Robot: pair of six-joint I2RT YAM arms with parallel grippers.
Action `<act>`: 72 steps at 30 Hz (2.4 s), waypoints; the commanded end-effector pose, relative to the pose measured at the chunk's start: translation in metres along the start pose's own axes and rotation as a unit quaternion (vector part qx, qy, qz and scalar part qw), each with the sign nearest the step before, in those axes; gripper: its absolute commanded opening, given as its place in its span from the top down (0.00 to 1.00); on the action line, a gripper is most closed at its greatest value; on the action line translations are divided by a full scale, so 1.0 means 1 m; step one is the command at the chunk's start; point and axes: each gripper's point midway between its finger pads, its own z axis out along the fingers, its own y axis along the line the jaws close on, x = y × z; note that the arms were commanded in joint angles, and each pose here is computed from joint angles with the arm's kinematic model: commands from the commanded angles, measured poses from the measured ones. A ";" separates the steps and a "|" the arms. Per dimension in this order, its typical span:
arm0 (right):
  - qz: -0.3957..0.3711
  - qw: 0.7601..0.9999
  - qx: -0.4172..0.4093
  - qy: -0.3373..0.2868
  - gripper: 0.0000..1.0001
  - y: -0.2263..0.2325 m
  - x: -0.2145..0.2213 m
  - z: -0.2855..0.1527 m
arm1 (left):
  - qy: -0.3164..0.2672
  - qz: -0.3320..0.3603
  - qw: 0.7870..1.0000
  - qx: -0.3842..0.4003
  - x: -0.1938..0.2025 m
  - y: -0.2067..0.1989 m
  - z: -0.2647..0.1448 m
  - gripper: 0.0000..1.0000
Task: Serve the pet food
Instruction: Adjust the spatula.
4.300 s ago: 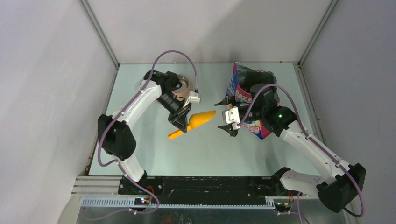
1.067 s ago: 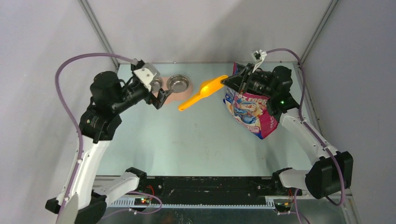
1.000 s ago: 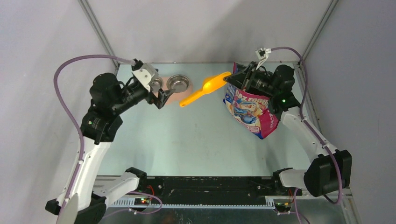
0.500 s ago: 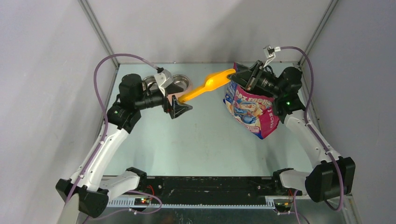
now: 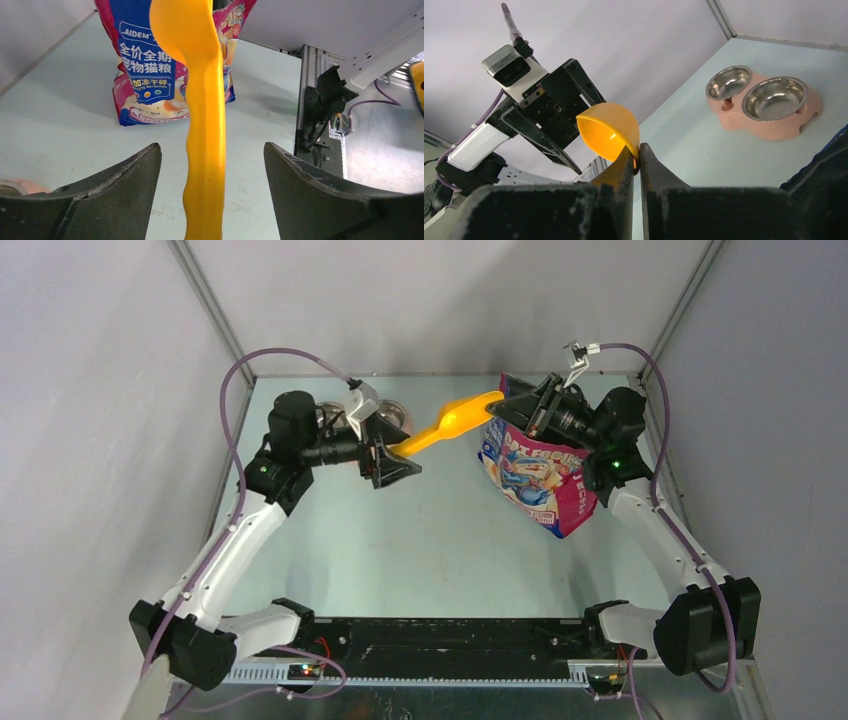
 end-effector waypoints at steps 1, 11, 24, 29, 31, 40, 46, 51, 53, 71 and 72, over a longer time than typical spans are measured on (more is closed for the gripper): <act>-0.021 0.999 -0.025 -0.018 1.00 0.020 -0.012 -0.003 | -0.001 0.005 1.000 0.025 0.000 -0.008 0.006 0.20; -0.026 0.999 -0.022 -0.013 1.00 0.016 -0.010 -0.003 | 0.000 0.003 1.000 0.018 -0.001 -0.007 0.011 0.81; -0.252 0.960 -0.068 0.101 0.16 0.004 0.009 -0.021 | 0.024 -0.021 0.999 0.040 0.023 -0.011 0.013 1.00; -0.456 0.873 -0.063 0.159 0.01 -0.006 0.035 -0.039 | 0.065 -0.054 0.992 0.093 0.044 -0.026 0.013 1.00; -0.531 0.828 -0.052 0.173 0.01 -0.009 0.044 -0.042 | 0.081 -0.063 0.989 0.103 0.052 -0.029 0.014 1.00; -0.645 0.726 -0.071 0.226 0.00 -0.018 0.092 -0.042 | 0.107 -0.080 0.984 0.119 0.068 -0.034 0.015 1.00; -0.673 0.688 -0.082 0.257 0.00 -0.030 0.119 -0.037 | 0.103 -0.091 0.983 0.119 0.071 -0.033 0.018 1.00; -0.685 0.678 -0.078 0.255 0.00 -0.035 0.131 -0.033 | 0.098 -0.097 0.984 0.116 0.073 -0.033 0.020 1.00; -0.676 0.690 -0.078 0.246 0.00 -0.030 0.129 -0.031 | 0.100 -0.098 0.984 0.114 0.076 -0.032 0.020 1.00; -0.411 0.891 -0.093 0.170 0.14 0.001 0.079 -0.035 | 0.157 -0.052 0.980 0.107 0.094 -0.029 0.007 1.00; -0.405 0.894 -0.090 0.172 0.15 -0.002 0.080 -0.034 | 0.154 -0.051 0.981 0.106 0.091 -0.028 0.007 1.00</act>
